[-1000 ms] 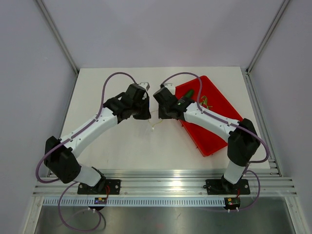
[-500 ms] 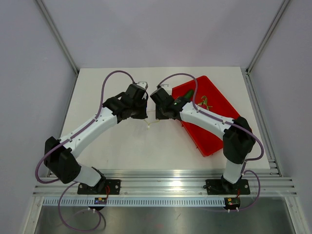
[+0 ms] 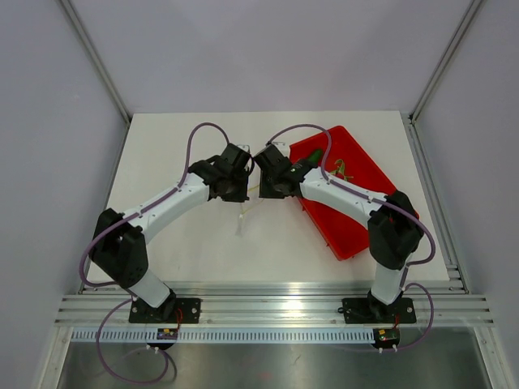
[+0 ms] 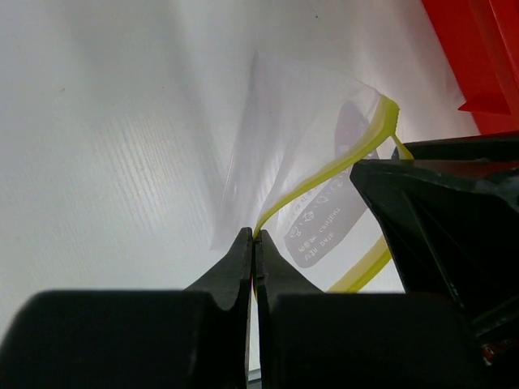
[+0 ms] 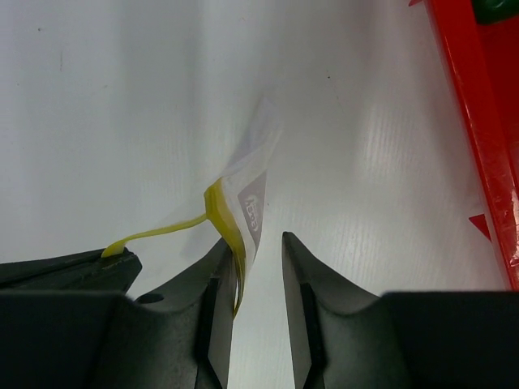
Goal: Place the food in the zip-top bag and seal the zipper
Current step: Open the zipper of the food storage bag.
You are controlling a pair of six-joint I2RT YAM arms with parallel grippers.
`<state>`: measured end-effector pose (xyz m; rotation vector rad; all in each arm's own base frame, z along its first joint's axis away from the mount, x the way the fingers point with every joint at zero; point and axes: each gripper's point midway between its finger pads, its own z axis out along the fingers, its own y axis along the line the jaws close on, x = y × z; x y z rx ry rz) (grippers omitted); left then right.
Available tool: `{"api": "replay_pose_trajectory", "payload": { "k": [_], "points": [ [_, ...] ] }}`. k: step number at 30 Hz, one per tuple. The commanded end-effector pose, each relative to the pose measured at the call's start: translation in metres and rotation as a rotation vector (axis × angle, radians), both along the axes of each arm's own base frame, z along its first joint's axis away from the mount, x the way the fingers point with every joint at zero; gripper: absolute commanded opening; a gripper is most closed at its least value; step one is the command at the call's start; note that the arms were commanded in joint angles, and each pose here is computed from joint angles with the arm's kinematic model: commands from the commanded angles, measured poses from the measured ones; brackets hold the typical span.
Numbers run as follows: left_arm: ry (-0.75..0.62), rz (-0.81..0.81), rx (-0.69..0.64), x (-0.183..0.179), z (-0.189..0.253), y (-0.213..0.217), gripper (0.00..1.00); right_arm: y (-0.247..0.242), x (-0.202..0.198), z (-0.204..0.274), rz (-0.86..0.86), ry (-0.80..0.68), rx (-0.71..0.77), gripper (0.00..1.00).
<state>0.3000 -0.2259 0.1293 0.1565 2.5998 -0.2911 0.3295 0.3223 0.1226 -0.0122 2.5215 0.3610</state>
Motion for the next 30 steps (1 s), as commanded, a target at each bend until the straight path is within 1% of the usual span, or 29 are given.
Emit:
{"api": "replay_pose_trajectory", "payload": {
  "k": [1, 2, 6, 8, 9, 10, 13, 19, 24, 30],
  "points": [
    [-0.051, 0.042, 0.001, 0.013, 0.008, 0.002, 0.00, 0.004, 0.001, 0.038, -0.020, -0.054, 0.128, 0.36],
    [-0.051, 0.046, 0.000, 0.013, 0.008, 0.003, 0.00, 0.003, 0.000, 0.044, -0.021, -0.063, 0.149, 0.35],
    [-0.069, 0.046, -0.020, 0.013, 0.017, 0.001, 0.00, -0.003, -0.001, 0.029, -0.024, -0.020, 0.122, 0.35],
    [-0.073, 0.047, -0.031, 0.014, 0.020, 0.000, 0.00, 0.000, -0.003, 0.025, -0.018, -0.002, 0.133, 0.35],
    [-0.075, 0.046, -0.039, 0.013, 0.022, -0.001, 0.00, 0.005, -0.005, 0.024, -0.014, 0.009, 0.159, 0.36],
    [-0.078, 0.052, -0.047, 0.014, 0.024, -0.002, 0.00, 0.007, -0.006, 0.024, -0.014, 0.014, 0.172, 0.41],
    [-0.084, 0.074, -0.069, 0.015, 0.027, -0.003, 0.00, 0.014, -0.008, 0.023, -0.010, 0.030, 0.206, 0.43],
    [-0.115, 0.135, -0.088, 0.017, 0.033, -0.001, 0.00, 0.023, -0.015, 0.023, -0.001, 0.066, 0.253, 0.44],
    [-0.131, 0.151, -0.108, 0.017, 0.038, -0.007, 0.00, 0.031, -0.022, 0.019, 0.009, 0.086, 0.258, 0.44],
    [-0.134, 0.144, -0.137, 0.015, 0.041, -0.012, 0.00, 0.037, -0.020, 0.015, 0.010, 0.090, 0.284, 0.43]
  ]
}}
